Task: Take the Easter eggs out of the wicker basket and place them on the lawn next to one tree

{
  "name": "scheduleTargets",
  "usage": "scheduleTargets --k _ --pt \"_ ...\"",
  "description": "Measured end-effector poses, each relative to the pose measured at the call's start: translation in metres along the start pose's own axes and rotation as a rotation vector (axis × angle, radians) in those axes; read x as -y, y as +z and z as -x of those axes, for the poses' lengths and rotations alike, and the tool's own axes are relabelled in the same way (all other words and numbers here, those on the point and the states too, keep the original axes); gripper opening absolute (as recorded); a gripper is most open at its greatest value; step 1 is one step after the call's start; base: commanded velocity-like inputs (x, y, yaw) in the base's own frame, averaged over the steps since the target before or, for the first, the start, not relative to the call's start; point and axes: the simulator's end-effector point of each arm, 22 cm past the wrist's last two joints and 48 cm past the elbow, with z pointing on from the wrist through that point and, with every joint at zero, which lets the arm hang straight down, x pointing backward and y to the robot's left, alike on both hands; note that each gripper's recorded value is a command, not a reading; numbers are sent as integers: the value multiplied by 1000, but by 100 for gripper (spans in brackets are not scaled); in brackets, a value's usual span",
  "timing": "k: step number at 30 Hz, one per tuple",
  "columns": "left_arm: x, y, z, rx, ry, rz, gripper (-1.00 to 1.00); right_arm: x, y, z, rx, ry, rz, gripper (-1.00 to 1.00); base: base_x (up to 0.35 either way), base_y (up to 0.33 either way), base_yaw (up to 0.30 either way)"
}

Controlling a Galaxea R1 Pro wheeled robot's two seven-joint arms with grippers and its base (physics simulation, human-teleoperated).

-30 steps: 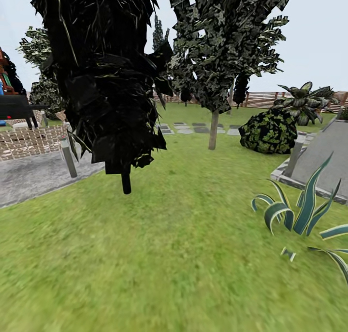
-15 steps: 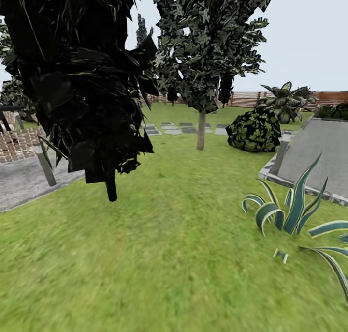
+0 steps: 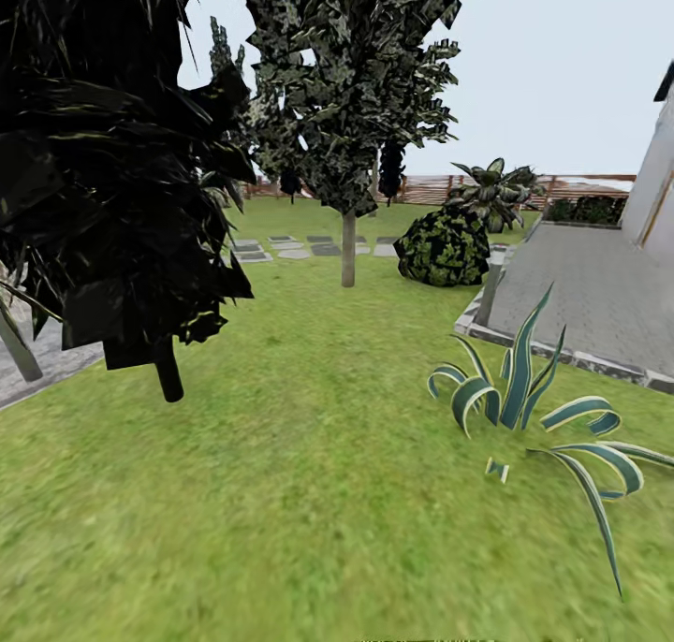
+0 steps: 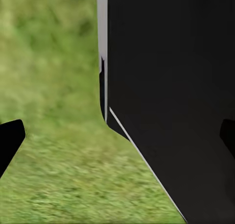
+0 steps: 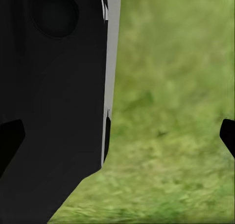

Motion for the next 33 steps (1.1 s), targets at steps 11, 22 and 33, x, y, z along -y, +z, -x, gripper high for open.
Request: scheduleTargets --k 11,22,33 --pt "0 0 -2 -5 0 0 100 0 0 -1 -1 0 1 100 0 0 -300" --pt "0 0 -3 -9 0 0 100 0 0 -2 -4 0 2 100 0 0 -300" --pt "0 0 -5 -13 0 0 100 0 0 -4 -8 0 3 100 0 0 -300"
